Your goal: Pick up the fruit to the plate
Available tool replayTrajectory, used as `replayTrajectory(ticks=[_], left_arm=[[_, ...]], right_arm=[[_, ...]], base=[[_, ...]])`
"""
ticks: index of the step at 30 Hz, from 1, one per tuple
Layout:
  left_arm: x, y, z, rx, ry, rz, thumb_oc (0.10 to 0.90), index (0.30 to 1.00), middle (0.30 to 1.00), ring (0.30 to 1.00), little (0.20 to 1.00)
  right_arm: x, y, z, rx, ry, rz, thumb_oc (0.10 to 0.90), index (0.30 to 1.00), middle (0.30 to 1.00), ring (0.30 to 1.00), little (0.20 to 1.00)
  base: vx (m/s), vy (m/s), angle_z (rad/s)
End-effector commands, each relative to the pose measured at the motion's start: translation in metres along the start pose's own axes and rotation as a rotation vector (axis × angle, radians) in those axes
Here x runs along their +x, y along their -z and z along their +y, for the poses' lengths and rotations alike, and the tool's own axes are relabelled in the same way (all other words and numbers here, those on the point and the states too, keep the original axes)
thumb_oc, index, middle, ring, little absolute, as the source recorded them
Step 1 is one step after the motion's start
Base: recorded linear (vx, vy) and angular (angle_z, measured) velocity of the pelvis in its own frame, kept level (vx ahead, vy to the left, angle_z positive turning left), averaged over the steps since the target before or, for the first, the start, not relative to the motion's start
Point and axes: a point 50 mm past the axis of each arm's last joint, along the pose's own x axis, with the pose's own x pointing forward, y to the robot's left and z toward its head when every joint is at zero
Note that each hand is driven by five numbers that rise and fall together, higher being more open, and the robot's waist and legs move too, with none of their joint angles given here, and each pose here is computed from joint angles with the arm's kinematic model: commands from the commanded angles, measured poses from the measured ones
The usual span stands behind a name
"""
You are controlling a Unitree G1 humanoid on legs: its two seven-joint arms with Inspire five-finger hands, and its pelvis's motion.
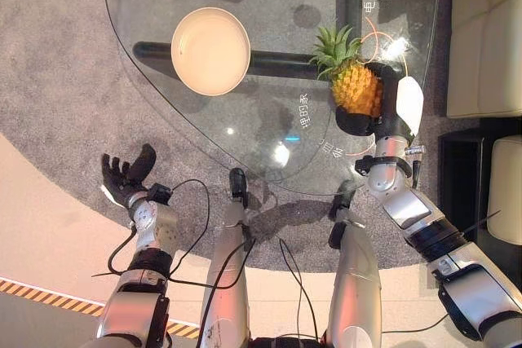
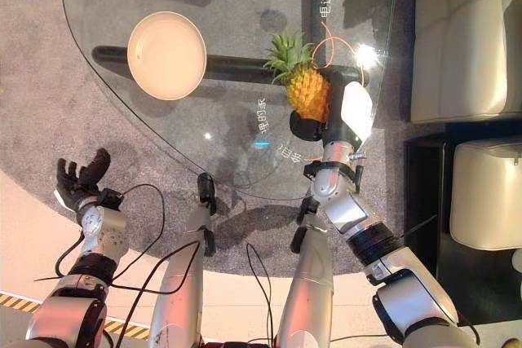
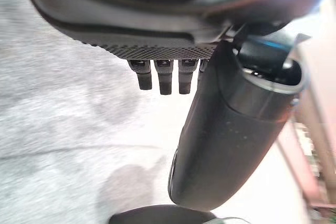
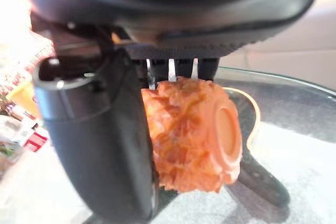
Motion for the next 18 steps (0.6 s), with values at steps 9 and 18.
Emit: replayTrajectory(ticks=[9,18], left_arm=[[-0.009,-0.099,-0.062,-0.091,0.23,-0.5,0.8,0.9,0.9,0.9,0.9],[-0.044,-0.116,-0.103,-0.154,0.488,-0.594,0.8,0.9,0.9,0.9,0.9]], right_arm=[[0.017,-0.05,-0.048,0.154,0.275,-0.295,0.1,0.3,0.3,0.3,0.2],[0.018,-0.069,-0.054,0.183,0.286,-0.396,0.1,0.3,0.3,0.3,0.2]], base=[[0.0,0.0,0.0],[0.0,0.0,0.0]])
